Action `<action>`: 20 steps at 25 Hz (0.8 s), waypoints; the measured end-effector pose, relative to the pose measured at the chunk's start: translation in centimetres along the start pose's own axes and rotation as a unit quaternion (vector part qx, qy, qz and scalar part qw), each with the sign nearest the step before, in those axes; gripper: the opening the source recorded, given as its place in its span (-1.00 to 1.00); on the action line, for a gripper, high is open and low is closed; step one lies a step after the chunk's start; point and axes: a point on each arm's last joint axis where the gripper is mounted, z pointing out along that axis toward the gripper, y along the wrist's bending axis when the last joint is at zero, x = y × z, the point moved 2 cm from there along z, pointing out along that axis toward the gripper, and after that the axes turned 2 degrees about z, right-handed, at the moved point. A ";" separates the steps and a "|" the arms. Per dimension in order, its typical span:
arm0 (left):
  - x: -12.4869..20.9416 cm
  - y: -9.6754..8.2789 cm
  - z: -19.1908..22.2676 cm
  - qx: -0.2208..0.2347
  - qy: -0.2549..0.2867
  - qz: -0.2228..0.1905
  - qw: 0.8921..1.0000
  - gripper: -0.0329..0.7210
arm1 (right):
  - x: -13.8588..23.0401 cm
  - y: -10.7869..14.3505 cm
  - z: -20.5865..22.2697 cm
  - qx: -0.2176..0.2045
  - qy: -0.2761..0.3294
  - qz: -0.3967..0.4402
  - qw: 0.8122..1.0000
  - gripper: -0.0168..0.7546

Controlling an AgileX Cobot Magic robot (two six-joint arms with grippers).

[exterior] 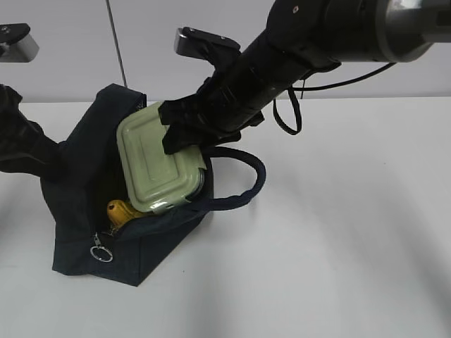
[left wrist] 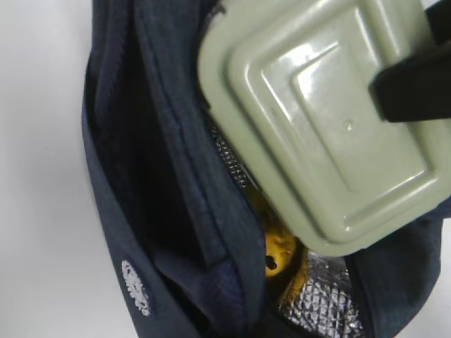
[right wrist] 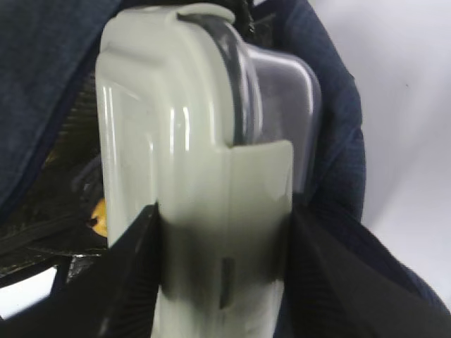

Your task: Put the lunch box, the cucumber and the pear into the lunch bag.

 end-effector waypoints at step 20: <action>0.0 0.0 0.0 -0.002 -0.002 0.001 1.000 -0.91 | -3.7 5.6 -1.7 -0.083 -0.011 -0.110 0.990 0.25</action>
